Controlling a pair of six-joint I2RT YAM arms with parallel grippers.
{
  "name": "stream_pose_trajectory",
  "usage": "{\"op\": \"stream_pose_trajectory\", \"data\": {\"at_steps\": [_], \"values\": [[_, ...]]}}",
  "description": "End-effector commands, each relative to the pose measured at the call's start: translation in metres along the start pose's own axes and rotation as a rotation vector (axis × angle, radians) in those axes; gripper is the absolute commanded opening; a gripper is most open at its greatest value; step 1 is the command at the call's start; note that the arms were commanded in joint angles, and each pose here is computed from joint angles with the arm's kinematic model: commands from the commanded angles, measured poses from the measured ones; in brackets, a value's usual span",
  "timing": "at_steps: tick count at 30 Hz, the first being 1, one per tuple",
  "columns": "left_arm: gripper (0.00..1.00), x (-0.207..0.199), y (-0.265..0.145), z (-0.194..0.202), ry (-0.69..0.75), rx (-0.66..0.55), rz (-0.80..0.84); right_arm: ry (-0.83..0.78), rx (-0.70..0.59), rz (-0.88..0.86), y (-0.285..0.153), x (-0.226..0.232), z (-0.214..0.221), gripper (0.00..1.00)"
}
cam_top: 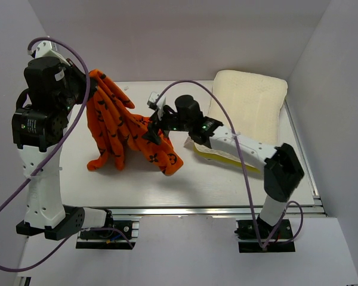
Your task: Put the pillow into the pillowcase
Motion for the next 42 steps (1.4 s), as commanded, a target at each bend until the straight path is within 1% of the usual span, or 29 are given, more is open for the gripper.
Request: {"op": "stream_pose_trajectory", "data": {"at_steps": [1,5,8,9,11,12,14,15,16,17,18,19,20,21,22,24,26,29,32,33,34,35,37,38,39,41,42], "values": [[0.0,-0.002,-0.017,-0.015,-0.023,-0.073,0.019,0.026,0.046,0.065,0.022,-0.019,0.013,0.86],[0.0,0.0,-0.025,-0.017,-0.031,-0.083,0.012,-0.009,0.065,0.123,0.038,-0.031,0.024,0.86],[0.0,0.005,-0.03,-0.015,-0.034,-0.087,-0.014,-0.011,0.077,0.167,0.043,-0.04,0.03,0.8],[0.0,0.009,-0.028,-0.014,-0.032,-0.087,-0.041,-0.022,0.076,0.169,0.041,-0.041,0.028,0.73],[0.0,0.017,-0.031,-0.009,-0.032,-0.084,-0.087,-0.042,0.051,0.175,0.034,-0.046,0.02,0.61],[0.0,0.026,-0.026,-0.003,-0.032,-0.076,-0.151,-0.057,0.032,0.186,0.026,-0.05,0.012,0.45],[0.0,0.037,-0.026,0.005,-0.026,-0.058,-0.217,-0.086,-0.008,0.197,0.015,-0.056,-0.005,0.32],[0.0,0.042,-0.025,0.009,-0.033,-0.051,-0.251,-0.1,-0.04,0.214,0.007,-0.065,-0.022,0.24],[0.0,0.053,-0.022,0.017,-0.022,-0.032,-0.319,-0.11,-0.063,0.22,0.003,-0.069,-0.035,0.18],[0.0,0.057,-0.021,0.021,-0.022,-0.027,-0.348,-0.113,-0.077,0.233,-0.002,-0.074,-0.046,0.08],[0.0,0.062,-0.02,0.025,-0.02,-0.021,-0.377,-0.132,-0.14,0.262,-0.013,-0.085,-0.077,0.05],[0.0,0.071,-0.013,0.035,-0.005,-0.005,-0.437,-0.135,-0.168,0.274,-0.019,-0.089,-0.092,0.02],[0.0,0.076,-0.011,0.04,-0.002,-0.001,-0.462,-0.137,-0.194,0.289,-0.023,-0.094,-0.105,0.0],[0.0,0.081,-0.012,0.044,-0.01,-0.015,-0.478,-0.144,-0.216,0.307,-0.029,-0.1,-0.118,0.0],[0.0,0.089,-0.001,0.057,0.002,-0.001,-0.516,-0.176,-0.281,0.319,-0.039,-0.099,-0.149,0.0],[0.0,0.095,0.001,0.066,-0.005,-0.013,-0.538,-0.214,-0.333,0.327,-0.048,-0.095,-0.173,0.0],[0.0,0.102,0.012,0.079,0.002,-0.004,-0.564,-0.256,-0.395,0.319,-0.063,-0.085,-0.2,0.0],[0.0,0.107,0.019,0.087,0.017,0.009,-0.596,-0.315,-0.45,0.315,-0.079,-0.068,-0.221,0.0],[0.0,0.113,0.019,0.091,0.028,0.02,-0.631,-0.372,-0.471,0.3,-0.092,-0.047,-0.223,0.0],[0.0,0.114,0.017,0.093,0.035,0.028,-0.642,-0.416,-0.471,0.295,-0.094,-0.039,-0.222,0.0],[0.0,0.116,0.013,0.094,0.035,0.028,-0.647,-0.447,-0.49,0.292,-0.105,-0.028,-0.227,0.0],[0.0,0.119,0.011,0.098,0.038,0.036,-0.657,-0.457,-0.467,0.278,-0.099,-0.024,-0.213,0.0],[0.0,0.124,0.002,0.103,0.04,0.043,-0.681,-0.496,-0.459,0.249,-0.103,-0.01,-0.206,0.0],[0.0,0.126,-0.002,0.105,0.033,0.044,-0.688,-0.483,-0.427,0.217,-0.097,-0.003,-0.195,0.0],[0.0,0.13,-0.006,0.111,0.041,0.065,-0.705,-0.455,-0.371,0.185,-0.087,0.0,-0.173,0.0],[0.0,0.133,-0.015,0.114,0.03,0.063,-0.712,-0.424,-0.291,0.092,-0.074,0.022,-0.144,0.0],[0.0,0.136,-0.019,0.117,0.036,0.076,-0.725,-0.396,-0.222,0.058,-0.062,0.027,-0.111,0.0]]}}
Point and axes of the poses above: each gripper's point midway between its finger pads, its own y axis out along the fingers, its own x axis along the line the jaws close on, z = x × y, the point moved 5 cm from there along -y, back along the fingers, and after that the axes turned 7 degrees about y, right-handed, at the moved point
